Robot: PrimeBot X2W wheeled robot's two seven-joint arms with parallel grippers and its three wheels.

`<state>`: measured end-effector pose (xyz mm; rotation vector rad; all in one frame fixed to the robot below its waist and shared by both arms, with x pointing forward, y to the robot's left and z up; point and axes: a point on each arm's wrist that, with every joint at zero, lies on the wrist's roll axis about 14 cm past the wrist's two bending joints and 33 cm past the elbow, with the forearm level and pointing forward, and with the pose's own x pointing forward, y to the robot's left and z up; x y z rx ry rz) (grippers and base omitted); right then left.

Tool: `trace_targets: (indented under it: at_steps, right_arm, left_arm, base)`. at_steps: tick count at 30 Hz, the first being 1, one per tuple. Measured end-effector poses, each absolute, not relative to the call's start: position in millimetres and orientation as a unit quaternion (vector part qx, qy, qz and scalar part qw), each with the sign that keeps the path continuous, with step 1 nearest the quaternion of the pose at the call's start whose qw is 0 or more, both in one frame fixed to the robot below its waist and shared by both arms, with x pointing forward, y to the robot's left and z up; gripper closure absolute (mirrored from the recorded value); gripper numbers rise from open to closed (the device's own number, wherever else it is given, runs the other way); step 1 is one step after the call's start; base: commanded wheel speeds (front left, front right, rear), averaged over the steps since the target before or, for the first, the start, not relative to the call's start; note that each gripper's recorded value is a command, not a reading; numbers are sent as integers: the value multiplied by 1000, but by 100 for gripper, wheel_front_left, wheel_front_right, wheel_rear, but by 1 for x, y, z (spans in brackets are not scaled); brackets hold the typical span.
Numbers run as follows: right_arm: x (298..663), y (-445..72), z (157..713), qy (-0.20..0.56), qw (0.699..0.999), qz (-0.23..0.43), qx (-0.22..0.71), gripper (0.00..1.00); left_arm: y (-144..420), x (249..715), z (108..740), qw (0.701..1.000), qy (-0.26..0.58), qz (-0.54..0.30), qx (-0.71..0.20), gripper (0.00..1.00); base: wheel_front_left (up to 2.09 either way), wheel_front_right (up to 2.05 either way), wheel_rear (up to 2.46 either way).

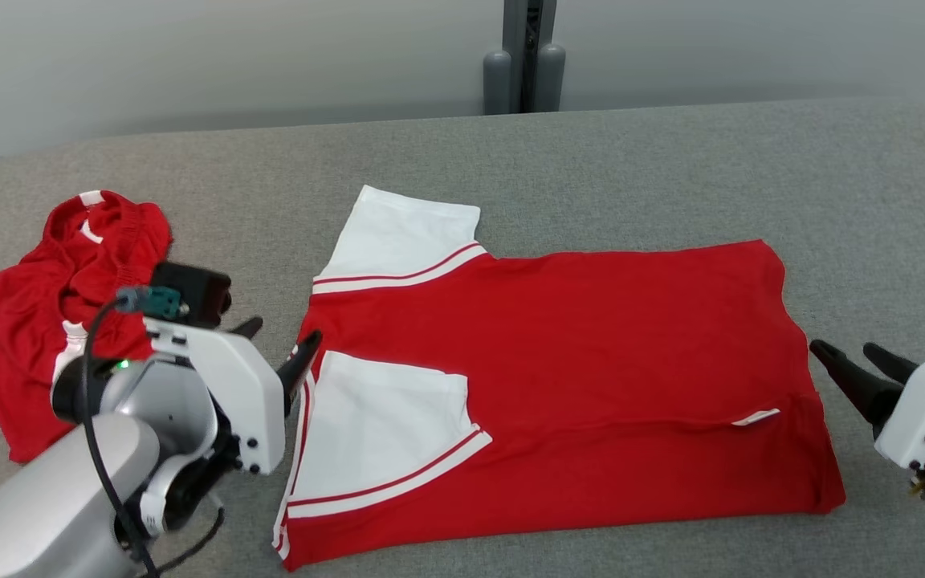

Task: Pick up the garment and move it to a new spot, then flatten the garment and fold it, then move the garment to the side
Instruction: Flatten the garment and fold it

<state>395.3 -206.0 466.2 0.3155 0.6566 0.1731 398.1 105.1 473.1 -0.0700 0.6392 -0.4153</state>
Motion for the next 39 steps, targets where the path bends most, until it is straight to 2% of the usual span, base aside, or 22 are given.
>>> trace_targets:
  at_steps: [9,19,26,29,39]
  right_arm:
    - [456,-200,485,290,941,97,147,0]
    - [510,-220,454,324,931,63,154,0]
    - [534,-224,429,348,922,52,162,0]
    - [537,-222,411,370,914,51,162,0]
    - [536,-217,383,395,902,49,167,0]
  left_arm:
    - [84,485,501,929,288,-227,-50,0]
    - [58,553,471,896,347,-273,-45,0]
    - [44,585,437,879,382,-282,-45,0]
    - [38,594,413,867,408,-282,-37,0]
    - [51,607,368,857,452,-247,7,0]
  base:
    - [0,0,0]
    - [0,0,0]
    - [0,0,0]
    - [0,0,0]
    - [0,0,0]
